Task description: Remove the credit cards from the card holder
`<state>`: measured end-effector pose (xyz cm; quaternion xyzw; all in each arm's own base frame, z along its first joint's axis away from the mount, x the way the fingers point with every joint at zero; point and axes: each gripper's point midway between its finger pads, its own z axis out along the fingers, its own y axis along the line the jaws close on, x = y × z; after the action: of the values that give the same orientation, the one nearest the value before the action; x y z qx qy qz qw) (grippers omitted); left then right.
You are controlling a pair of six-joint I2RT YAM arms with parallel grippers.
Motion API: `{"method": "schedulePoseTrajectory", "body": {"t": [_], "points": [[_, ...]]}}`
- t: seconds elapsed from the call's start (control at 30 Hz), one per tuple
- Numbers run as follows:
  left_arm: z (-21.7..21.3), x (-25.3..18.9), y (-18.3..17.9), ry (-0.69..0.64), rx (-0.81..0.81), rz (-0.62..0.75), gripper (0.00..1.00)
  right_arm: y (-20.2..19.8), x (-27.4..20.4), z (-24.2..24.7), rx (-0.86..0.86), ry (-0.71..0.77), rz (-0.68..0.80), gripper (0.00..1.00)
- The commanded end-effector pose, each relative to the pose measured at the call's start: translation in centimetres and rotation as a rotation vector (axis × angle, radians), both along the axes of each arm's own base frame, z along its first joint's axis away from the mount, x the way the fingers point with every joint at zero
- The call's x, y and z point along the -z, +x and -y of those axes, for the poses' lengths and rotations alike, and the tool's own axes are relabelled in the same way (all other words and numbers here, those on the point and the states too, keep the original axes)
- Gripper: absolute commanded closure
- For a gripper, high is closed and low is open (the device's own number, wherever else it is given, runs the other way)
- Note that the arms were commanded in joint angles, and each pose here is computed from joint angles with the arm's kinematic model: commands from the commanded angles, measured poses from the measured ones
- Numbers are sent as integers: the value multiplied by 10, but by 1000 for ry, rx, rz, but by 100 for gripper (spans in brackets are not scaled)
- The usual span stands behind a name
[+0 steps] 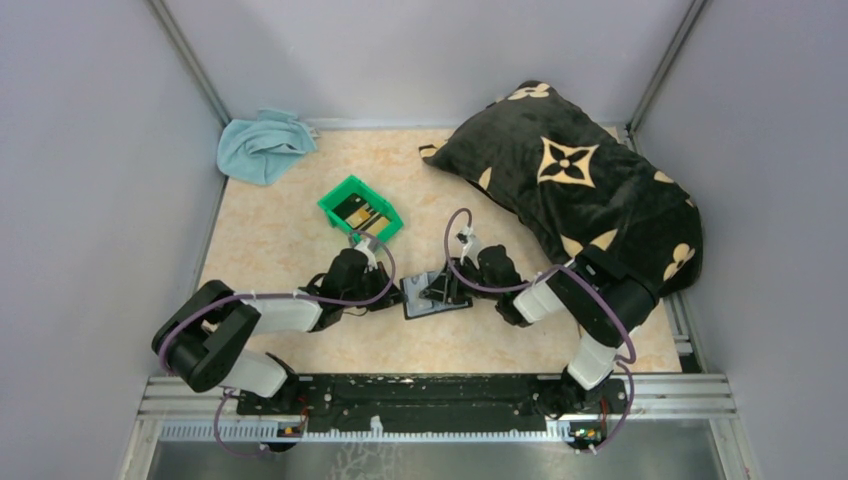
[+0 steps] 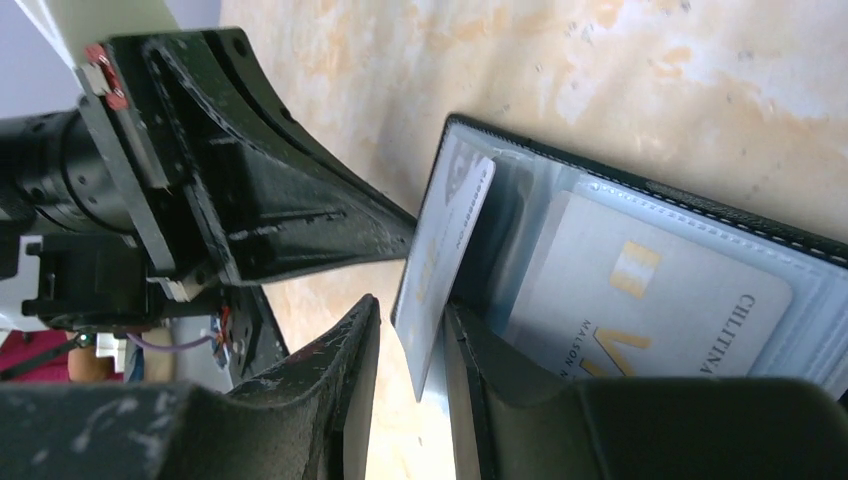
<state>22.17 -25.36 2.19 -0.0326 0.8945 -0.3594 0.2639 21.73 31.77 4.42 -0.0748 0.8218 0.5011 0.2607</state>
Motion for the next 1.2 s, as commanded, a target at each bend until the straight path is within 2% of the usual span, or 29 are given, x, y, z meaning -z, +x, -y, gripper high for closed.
{"method": "schedulePoseTrajectory", "body": {"t": [0.0,0.23,0.53,0.63,1.0,1.17], "points": [[-5,14,-16,40,29,-57,100,8,-32,-22,-51,83,84,70],[-5,14,-16,40,30,-57,100,7,-29,-26,-60,81,76,70],[-11,18,-17,57,11,-54,100,11,-20,-8,-19,10,77,79],[-12,20,-16,63,8,-52,100,15,-30,-1,1,23,97,81],[-15,27,-18,69,4,-60,100,22,-26,21,37,-14,103,81],[-14,25,-17,69,5,-56,100,25,-23,28,62,-38,106,92]]}}
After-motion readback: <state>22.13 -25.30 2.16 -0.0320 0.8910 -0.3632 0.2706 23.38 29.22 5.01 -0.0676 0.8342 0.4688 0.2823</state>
